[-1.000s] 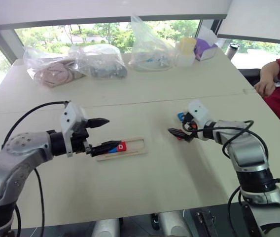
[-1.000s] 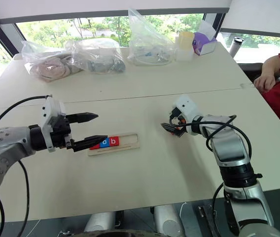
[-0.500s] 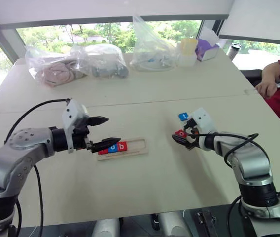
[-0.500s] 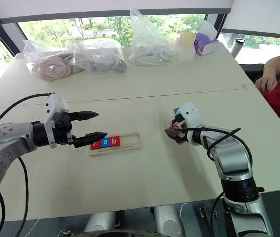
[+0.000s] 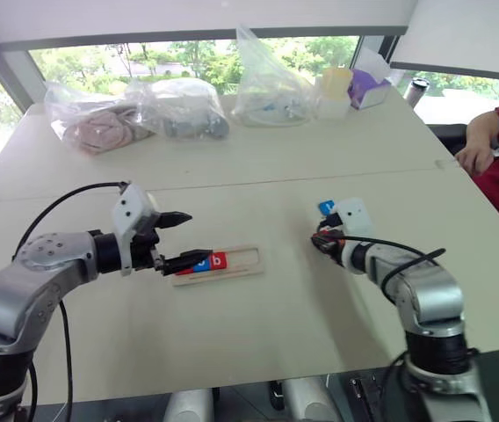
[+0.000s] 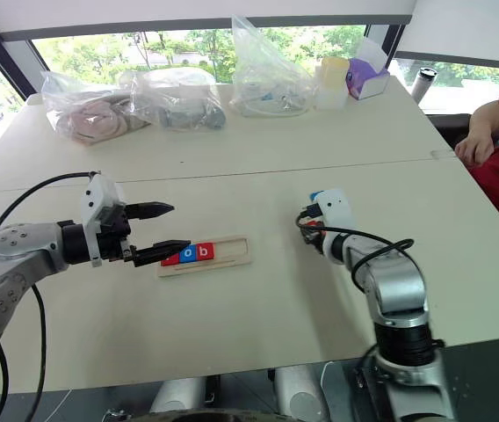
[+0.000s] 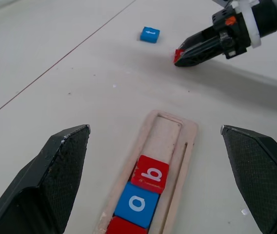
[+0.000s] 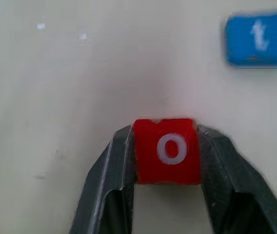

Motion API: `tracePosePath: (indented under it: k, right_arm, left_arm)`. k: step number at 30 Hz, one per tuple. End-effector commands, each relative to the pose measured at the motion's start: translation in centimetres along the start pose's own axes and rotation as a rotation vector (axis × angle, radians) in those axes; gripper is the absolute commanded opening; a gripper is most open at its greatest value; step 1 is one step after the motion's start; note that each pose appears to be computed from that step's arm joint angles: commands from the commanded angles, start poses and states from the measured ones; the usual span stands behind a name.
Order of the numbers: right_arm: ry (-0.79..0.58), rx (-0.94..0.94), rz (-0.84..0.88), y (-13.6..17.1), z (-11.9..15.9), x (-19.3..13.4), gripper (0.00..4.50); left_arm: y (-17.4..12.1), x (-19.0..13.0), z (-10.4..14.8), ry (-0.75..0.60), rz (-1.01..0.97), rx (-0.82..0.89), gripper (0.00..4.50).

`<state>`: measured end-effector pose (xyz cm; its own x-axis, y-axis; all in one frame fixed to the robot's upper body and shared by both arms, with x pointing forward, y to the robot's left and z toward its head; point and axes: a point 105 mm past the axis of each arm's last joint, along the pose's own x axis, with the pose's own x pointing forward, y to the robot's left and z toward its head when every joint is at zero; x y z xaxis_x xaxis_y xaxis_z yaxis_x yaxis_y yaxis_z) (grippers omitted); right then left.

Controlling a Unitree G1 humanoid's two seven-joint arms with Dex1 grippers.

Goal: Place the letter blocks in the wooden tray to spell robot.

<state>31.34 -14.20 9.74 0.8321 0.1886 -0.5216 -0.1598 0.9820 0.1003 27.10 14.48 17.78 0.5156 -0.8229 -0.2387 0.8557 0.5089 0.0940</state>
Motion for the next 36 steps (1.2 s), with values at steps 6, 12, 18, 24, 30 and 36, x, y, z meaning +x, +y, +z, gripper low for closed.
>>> tracePosePath:
  k: [6,12,18,24,30,36]
  right_arm:
    - [0.016,0.029,-0.061,1.7,-1.0,-2.4,1.18]
    - [0.010,0.017,-0.076,1.1,-0.9,-2.4,3.50]
    - [-0.192,-0.184,0.117,0.7,3.5,-3.7,4.46]
    - [-0.166,-0.476,0.585,0.2,0.6,-7.0,4.46]
    - [-0.153,-0.661,0.623,-4.0,-0.8,-5.2,4.46]
    - [-0.200,-0.768,0.673,-5.2,-0.9,-3.2,4.46]
  left_arm:
    - [0.1,0.4,0.8,-0.036,-0.014,0.021,4.50]
    - [0.4,0.8,0.9,-0.036,-0.027,0.026,4.50]
    - [0.5,0.7,0.8,-0.026,-0.036,0.028,4.50]
    - [0.8,-0.3,-0.1,0.058,-0.043,0.064,4.50]
    - [0.8,-1.3,-0.8,0.122,-0.064,0.090,4.50]
    - [0.9,-1.9,-1.5,0.150,-0.082,0.079,4.50]
